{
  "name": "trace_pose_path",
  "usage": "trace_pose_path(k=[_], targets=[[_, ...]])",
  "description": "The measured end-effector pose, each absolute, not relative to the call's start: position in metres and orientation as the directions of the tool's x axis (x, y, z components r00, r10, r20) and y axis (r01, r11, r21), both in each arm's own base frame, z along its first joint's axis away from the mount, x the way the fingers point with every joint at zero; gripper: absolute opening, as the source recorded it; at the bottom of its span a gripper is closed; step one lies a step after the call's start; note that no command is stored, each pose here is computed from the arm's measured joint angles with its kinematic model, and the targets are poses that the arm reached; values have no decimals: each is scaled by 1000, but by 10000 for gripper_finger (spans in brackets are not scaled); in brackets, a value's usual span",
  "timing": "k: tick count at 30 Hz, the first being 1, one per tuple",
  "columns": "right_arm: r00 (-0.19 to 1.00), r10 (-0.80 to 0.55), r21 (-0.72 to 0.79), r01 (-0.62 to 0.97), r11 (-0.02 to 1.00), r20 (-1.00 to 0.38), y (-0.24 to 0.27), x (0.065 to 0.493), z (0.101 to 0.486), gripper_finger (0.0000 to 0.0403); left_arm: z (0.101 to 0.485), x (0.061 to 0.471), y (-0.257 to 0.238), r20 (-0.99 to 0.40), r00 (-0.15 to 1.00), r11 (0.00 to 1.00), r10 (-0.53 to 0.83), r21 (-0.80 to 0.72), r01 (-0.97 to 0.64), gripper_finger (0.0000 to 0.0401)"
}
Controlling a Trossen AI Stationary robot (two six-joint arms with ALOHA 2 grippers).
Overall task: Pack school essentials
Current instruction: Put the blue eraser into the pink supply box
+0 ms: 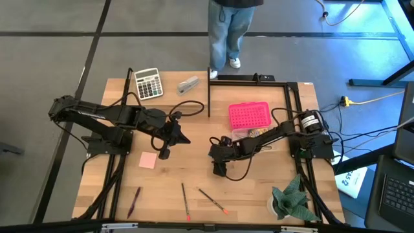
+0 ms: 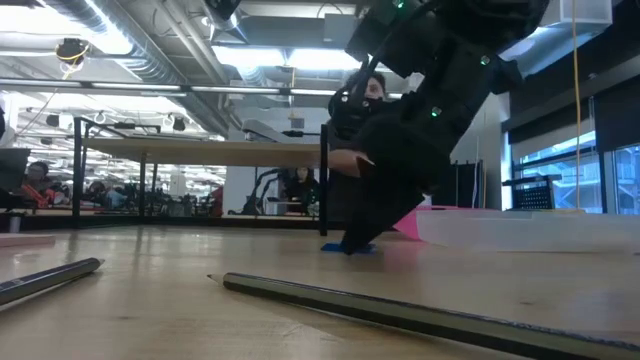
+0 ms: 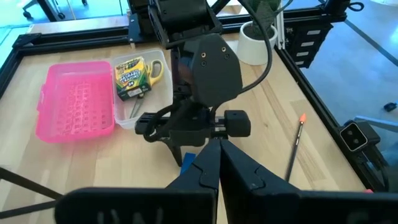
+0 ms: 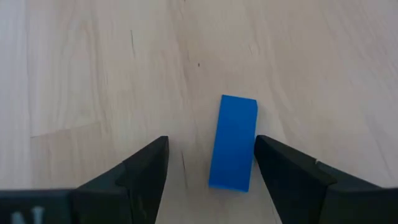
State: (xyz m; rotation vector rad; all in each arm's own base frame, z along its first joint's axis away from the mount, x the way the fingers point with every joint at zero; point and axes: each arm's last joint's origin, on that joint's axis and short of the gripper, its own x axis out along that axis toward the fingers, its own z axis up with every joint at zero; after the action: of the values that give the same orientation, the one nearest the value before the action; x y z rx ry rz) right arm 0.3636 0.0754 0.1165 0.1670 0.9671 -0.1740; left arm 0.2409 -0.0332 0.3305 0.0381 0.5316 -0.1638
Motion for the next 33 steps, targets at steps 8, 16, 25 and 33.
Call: trace_pose_path(k=[8,16,25,33], targets=[[551,-80,59,229,972,-831,75,363,116,181,331,241,-33,-507,850,986,-146,-6,165,0],[549,-80,58,229,972,-832,74,363,116,127,331,241,-33,-507,850,986,-146,-7,165,0],[550,-99,44,241,970,-829,74,363,115,103,331,241,-33,-507,850,986,-146,-8,165,0],[550,-111,36,250,968,-828,74,363,115,102,331,241,-33,-507,850,986,-146,-9,164,0]])
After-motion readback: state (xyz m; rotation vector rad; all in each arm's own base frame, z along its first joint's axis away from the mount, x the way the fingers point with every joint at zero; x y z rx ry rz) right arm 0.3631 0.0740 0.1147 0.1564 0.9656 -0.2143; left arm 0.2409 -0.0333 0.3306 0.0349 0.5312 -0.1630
